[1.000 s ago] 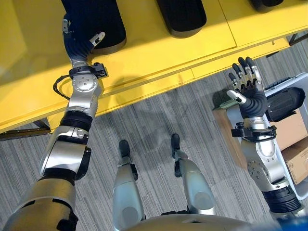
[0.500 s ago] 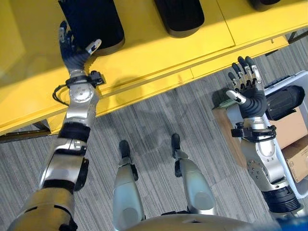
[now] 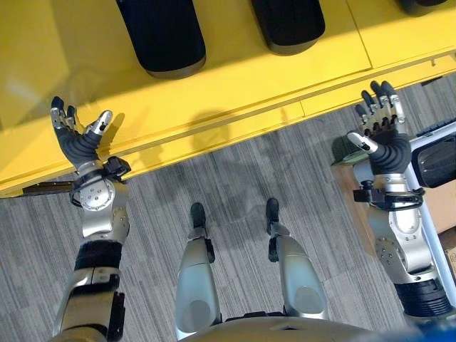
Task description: Move parts from the plastic box to the shelf.
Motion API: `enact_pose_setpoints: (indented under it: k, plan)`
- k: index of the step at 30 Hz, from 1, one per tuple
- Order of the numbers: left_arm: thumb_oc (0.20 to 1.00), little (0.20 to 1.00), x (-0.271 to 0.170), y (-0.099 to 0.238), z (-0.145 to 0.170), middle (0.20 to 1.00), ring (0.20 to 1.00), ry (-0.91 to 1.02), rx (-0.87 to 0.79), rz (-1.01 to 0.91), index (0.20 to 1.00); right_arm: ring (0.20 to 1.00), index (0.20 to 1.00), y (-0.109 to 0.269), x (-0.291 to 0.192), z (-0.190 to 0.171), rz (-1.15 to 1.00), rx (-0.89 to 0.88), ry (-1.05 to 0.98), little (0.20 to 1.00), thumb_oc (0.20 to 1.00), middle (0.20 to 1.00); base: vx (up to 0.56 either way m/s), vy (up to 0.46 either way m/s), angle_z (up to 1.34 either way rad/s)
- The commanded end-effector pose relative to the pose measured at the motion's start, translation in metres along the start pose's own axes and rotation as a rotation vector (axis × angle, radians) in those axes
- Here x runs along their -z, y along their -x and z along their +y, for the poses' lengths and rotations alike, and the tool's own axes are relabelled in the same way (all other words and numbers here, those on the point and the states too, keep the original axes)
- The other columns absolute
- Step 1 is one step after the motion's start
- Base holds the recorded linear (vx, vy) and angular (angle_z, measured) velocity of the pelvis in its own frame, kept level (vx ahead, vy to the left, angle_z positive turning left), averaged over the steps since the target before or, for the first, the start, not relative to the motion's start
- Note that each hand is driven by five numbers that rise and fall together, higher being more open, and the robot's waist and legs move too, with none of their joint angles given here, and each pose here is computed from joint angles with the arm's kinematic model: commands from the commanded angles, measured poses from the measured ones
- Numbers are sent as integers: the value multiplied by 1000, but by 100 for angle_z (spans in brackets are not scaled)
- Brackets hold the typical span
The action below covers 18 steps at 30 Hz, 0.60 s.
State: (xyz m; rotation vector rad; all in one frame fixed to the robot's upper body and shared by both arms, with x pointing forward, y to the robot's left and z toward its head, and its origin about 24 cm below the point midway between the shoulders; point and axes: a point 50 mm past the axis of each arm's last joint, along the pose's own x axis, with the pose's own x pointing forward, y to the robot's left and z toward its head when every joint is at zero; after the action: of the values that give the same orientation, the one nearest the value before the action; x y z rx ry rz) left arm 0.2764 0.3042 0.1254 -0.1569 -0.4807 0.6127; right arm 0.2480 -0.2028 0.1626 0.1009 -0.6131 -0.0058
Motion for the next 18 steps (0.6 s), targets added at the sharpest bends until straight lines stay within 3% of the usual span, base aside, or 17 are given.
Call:
enact_pose_setpoints:
  k: [1,6,7,8,18]
  plan:
    - [1000,1000,11,14,16,1000,1000,-14,-1,50,1000,1000,1000,-10,-34,-16,-218,92,298,1000,1000,1000,0,0,0]
    - [1000,1000,9,28,6,1000,1000,18,111,53,1000,1000,1000,-26,-13,-32,-140,117,709,1000,1000,1000,1,1,2]
    - [1000,1000,9,29,6,1000,1000,20,109,53,1000,1000,1000,-27,-13,-32,-144,117,713,1000,1000,1000,-103,-1,3]
    - [1000,1000,6,31,-2,1000,1000,18,166,41,1000,1000,1000,-34,-3,-38,-105,111,858,1000,1000,1000,-103,1,9]
    - [1000,1000,-17,41,-21,1000,1000,69,298,-60,1000,1000,1000,-56,26,-55,-44,-2,1437,1000,1000,1000,-20,-6,7]
